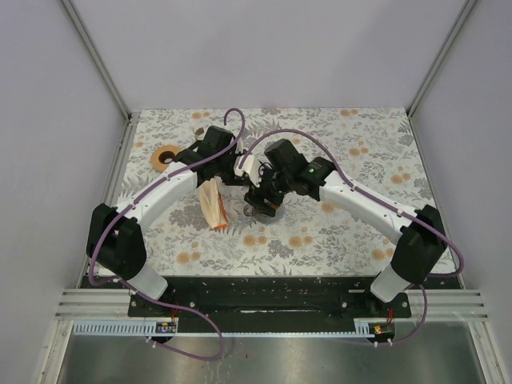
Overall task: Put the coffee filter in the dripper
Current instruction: Place the coffee filter in the coffee dripper.
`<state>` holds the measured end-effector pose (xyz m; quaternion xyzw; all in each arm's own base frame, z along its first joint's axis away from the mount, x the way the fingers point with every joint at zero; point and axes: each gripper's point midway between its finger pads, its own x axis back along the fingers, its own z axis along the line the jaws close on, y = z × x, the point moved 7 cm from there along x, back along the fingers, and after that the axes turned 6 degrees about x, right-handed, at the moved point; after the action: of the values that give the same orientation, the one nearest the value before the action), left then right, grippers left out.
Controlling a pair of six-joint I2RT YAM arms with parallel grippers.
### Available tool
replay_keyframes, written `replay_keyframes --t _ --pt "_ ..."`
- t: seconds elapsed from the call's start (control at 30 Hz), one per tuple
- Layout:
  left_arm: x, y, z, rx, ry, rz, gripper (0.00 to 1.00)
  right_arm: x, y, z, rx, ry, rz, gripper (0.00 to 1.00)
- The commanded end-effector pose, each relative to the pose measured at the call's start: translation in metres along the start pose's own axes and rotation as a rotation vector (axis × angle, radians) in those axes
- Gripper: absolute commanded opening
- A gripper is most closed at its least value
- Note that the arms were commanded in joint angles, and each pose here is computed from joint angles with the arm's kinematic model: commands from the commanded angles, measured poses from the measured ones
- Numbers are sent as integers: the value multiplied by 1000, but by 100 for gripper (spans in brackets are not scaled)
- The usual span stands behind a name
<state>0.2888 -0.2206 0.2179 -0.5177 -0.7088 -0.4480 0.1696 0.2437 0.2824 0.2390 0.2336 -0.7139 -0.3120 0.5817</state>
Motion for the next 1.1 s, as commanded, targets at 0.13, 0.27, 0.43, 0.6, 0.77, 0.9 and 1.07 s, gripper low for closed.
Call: replay_keyframes --t 0.13,0.27,0.43,0.6,0.77,0.9,1.07 --pt "10 8 -7 -30 -13 -57 9 -13 -6 -4 56 -3 37 70" --pt "8 8 -6 -26 -11 -50 9 -22 -10 -3 38 -1 42 47" --pt "8 8 -6 -27 -5 -50 9 -26 -15 0 56 18 63 28" --pt "8 9 -6 -30 -3 -52 9 -24 -19 1 71 22 85 15" --pt "7 9 -5 -29 0 -50 9 -24 -20 1 90 16 90 19" --pt "7 9 -5 -29 1 -52 9 -22 -22 1 102 -6 97 66" --pt "6 8 -5 -30 0 -48 9 -29 -27 1 104 -13 107 70"
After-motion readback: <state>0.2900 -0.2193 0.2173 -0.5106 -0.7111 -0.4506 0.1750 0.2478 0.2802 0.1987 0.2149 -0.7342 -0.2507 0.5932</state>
